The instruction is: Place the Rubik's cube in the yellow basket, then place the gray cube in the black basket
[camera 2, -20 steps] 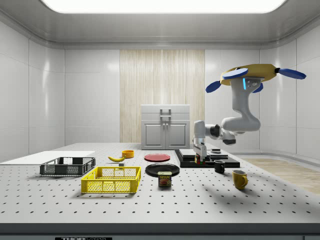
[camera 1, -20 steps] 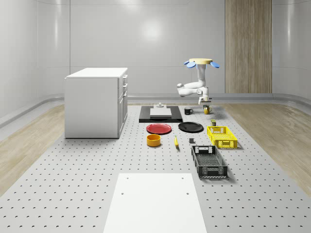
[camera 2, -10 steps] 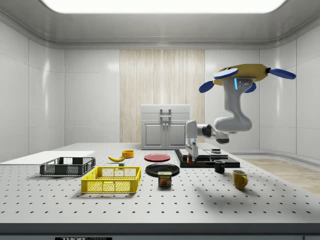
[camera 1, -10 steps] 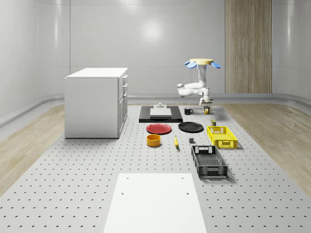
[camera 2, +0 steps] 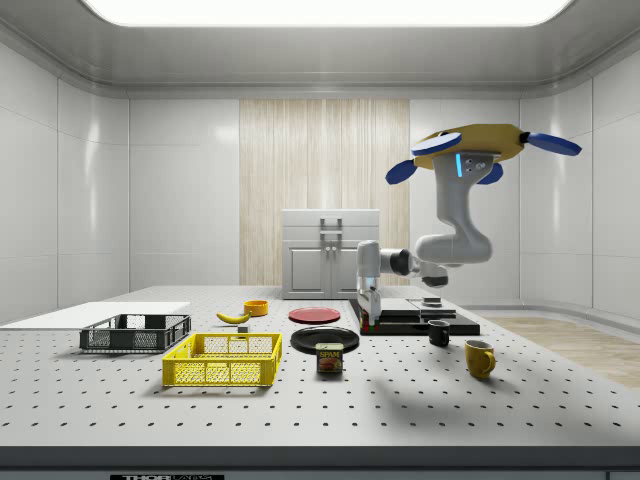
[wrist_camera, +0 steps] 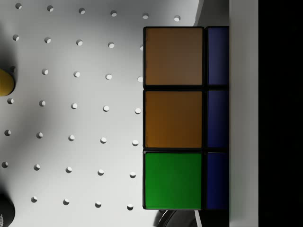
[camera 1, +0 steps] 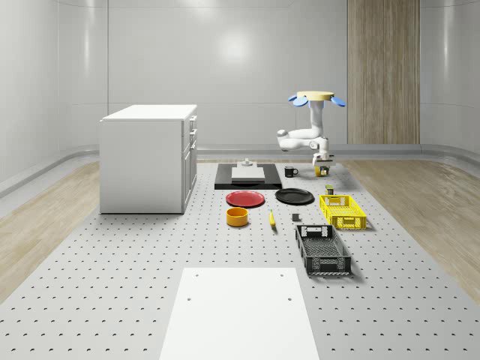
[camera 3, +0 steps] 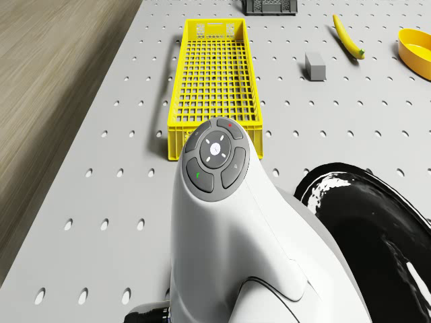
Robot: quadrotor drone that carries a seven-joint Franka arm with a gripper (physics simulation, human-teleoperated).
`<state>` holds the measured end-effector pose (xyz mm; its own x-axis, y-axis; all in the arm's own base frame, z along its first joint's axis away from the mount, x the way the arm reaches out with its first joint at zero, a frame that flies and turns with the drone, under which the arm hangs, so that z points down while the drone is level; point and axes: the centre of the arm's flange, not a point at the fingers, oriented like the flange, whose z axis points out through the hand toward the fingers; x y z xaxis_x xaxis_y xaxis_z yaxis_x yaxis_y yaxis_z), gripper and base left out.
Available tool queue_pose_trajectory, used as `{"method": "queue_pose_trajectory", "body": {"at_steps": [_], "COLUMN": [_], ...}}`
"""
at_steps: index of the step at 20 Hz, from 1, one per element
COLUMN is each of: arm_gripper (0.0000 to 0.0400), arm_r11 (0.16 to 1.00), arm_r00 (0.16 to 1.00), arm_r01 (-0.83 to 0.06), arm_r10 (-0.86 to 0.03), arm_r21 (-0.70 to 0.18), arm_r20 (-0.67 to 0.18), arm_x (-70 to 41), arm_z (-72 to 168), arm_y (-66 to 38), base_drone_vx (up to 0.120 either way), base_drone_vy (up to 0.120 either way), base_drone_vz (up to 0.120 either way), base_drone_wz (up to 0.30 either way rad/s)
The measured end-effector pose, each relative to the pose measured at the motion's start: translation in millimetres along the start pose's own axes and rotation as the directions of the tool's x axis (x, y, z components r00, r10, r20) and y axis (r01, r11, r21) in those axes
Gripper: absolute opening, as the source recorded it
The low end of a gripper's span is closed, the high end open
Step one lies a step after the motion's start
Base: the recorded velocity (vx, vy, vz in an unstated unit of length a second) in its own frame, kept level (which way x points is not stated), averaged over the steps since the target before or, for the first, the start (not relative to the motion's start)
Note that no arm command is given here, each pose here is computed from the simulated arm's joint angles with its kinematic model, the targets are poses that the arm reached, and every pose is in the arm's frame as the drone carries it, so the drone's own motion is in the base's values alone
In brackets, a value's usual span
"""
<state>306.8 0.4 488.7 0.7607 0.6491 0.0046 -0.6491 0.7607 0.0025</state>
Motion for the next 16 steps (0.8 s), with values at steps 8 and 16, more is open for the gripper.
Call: {"method": "queue_pose_trajectory", "body": {"at_steps": [8, 16], "arm_gripper": [0.0287, 0.0287], "arm_r11": [1.0, 1.0], "arm_r00": [1.0, 1.0], "arm_r01": [0.0, -0.001], "arm_r10": [0.0, 0.001], "arm_r21": [0.0, 0.0], "arm_r20": [0.0, 0.0], "arm_x": [0.0, 0.0], "arm_z": [0.0, 0.0], "arm_y": [0.0, 0.0], "base_drone_vx": [0.12, 0.12], "base_drone_vy": [0.0, 0.0], "base_drone_vz": [0.0, 0.0], "base_drone_wz": [0.0, 0.0]}}
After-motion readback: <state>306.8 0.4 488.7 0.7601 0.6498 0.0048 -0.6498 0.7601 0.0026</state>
